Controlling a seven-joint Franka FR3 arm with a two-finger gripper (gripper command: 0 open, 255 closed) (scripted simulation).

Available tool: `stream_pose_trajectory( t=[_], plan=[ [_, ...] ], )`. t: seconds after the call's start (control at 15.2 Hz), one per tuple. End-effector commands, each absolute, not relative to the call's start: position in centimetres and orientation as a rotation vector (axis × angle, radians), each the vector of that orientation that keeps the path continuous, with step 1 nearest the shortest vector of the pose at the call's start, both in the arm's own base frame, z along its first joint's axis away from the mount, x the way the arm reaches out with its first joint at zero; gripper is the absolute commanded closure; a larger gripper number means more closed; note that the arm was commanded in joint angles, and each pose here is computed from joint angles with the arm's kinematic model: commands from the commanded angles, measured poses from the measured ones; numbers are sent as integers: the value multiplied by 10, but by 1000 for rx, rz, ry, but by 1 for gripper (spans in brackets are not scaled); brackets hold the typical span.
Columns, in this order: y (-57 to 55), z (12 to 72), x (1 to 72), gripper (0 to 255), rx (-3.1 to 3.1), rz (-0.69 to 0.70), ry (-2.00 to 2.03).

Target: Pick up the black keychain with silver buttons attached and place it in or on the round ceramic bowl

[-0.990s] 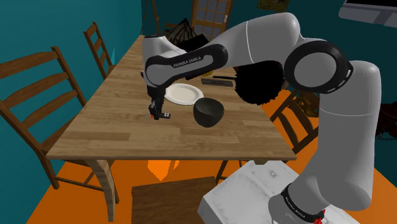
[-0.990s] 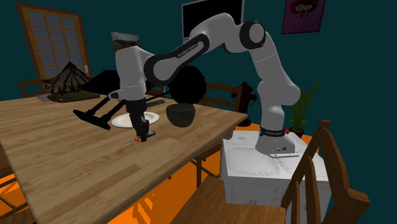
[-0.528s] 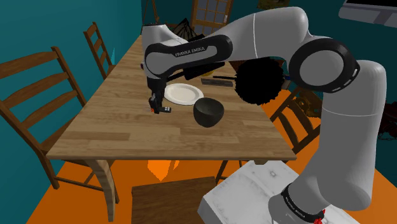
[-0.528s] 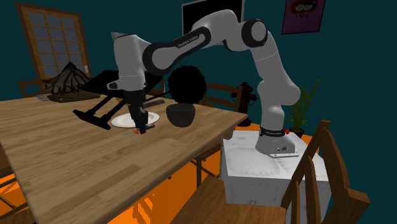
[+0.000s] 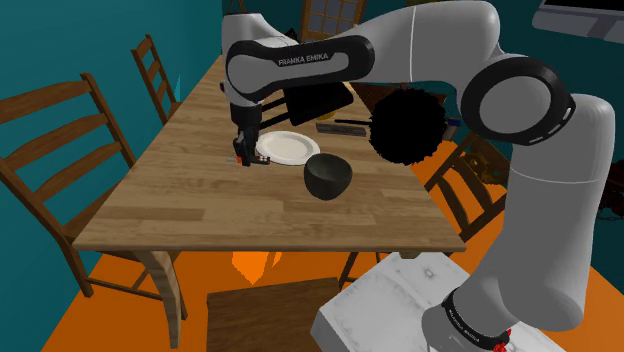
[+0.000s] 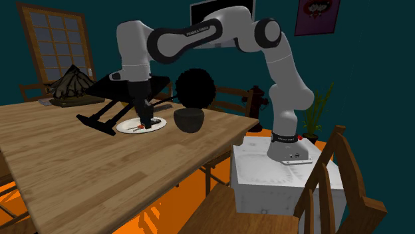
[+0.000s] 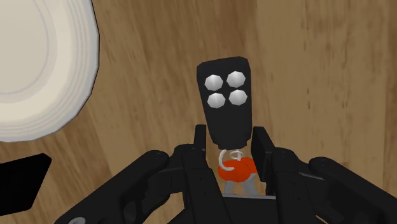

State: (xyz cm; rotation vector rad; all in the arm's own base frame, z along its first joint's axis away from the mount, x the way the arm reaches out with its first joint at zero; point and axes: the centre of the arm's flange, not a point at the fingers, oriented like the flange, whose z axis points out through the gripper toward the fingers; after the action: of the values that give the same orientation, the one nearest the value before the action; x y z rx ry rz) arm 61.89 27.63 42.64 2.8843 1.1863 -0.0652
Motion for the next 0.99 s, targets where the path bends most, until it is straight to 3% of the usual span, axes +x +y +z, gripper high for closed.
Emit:
stream_pose_trajectory(
  t=[0.0, 0.92],
  plan=[
    [277, 436, 619, 255, 2884, -66, 1186],
    [266, 504, 612, 255, 2884, -66, 1186]
  ],
)
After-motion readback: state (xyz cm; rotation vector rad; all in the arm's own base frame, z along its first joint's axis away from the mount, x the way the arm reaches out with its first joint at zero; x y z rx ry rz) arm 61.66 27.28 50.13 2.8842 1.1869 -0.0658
